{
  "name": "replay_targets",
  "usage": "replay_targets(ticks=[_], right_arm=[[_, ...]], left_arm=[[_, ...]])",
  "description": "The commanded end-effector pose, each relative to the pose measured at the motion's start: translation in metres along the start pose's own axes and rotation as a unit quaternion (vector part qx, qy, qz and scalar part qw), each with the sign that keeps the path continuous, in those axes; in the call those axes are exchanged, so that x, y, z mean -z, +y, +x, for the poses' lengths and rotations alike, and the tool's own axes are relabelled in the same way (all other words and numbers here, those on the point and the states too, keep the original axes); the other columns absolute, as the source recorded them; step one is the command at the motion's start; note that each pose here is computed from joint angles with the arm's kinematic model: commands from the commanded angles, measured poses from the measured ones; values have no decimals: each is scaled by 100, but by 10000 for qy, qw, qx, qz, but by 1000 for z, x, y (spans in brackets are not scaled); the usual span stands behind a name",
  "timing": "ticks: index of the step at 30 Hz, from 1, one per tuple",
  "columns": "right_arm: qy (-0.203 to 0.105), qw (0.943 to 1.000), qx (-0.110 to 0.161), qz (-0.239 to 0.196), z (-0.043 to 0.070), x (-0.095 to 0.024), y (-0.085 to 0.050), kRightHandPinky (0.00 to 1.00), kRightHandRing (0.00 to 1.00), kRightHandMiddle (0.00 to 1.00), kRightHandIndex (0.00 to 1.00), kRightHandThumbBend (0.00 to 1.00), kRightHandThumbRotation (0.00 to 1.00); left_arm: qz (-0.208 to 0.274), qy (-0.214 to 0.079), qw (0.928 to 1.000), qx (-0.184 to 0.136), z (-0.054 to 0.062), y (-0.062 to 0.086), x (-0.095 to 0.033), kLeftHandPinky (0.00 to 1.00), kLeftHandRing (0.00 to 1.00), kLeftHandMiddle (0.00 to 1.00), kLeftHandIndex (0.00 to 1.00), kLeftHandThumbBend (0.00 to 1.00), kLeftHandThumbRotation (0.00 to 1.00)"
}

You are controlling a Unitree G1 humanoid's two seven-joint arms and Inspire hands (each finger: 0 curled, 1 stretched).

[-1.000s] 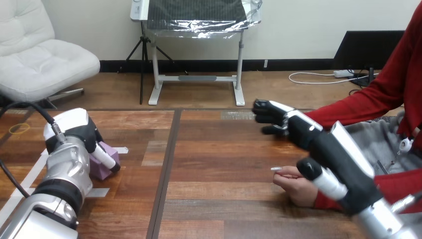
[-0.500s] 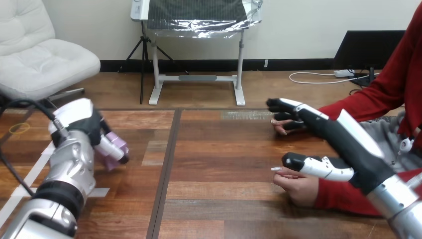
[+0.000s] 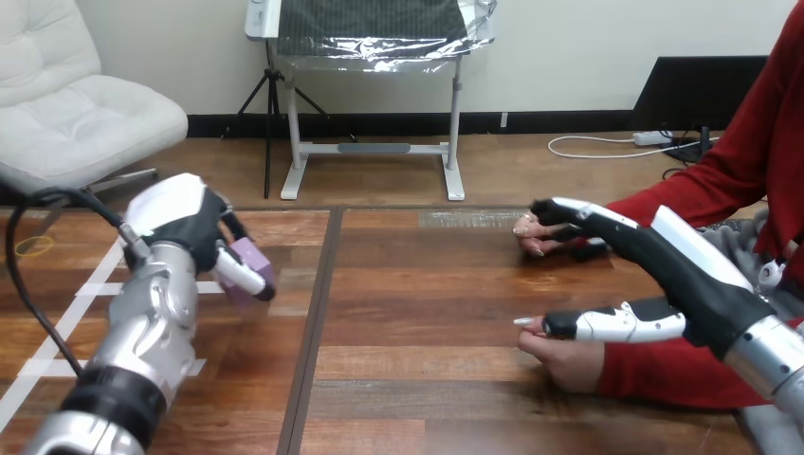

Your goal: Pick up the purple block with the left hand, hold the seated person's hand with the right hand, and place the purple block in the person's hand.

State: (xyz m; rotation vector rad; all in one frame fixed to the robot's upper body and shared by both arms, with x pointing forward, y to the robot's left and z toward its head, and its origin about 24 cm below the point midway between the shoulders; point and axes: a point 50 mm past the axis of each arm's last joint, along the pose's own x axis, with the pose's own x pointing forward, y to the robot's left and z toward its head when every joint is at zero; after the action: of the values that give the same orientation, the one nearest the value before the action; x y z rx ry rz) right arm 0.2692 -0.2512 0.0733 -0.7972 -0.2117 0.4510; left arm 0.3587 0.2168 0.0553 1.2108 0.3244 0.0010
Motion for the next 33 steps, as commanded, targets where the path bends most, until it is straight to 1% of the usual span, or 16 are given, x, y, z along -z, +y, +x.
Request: replay_targets(ticks=[1,5,10,15,21,24,29,33], right_arm=[[-175,9970,306,-685,25,-13,-46,72,84,88,89,100,51],[-17,9959,225,-875,26,-11,-50,71,85,89,90,100,47],[169,9938,115,-1089,28,-8,-55,70,86,90,91,100,45],[286,9925,31,-1187,29,-6,-57,70,86,90,91,100,43],[540,9880,-169,-1435,31,-3,-60,71,86,89,90,100,41],[581,9872,-243,-1468,33,-1,-61,70,85,89,89,100,39],[843,9830,-460,-1566,34,2,-63,69,85,88,89,100,39],[944,9805,-581,-1625,35,5,-64,69,85,88,89,100,38]], left_arm=[[-152,-576,9950,-797,-12,49,-17,34,42,47,43,84,0],[-231,-672,9939,-848,-16,51,-19,33,41,46,43,84,0],[-330,-784,9922,-913,-23,55,-22,33,40,46,43,84,0],[-458,-829,9910,-950,-28,59,-23,32,39,45,43,83,0],[-532,-939,9889,-1020,-36,63,-26,32,39,45,43,83,0],[-581,-1007,9875,-1060,-40,65,-26,32,38,44,43,82,0],[-666,-1097,9856,-1099,-45,69,-28,30,36,43,43,82,0],[-753,-1116,9848,-1098,-49,72,-29,29,35,42,43,81,0]])
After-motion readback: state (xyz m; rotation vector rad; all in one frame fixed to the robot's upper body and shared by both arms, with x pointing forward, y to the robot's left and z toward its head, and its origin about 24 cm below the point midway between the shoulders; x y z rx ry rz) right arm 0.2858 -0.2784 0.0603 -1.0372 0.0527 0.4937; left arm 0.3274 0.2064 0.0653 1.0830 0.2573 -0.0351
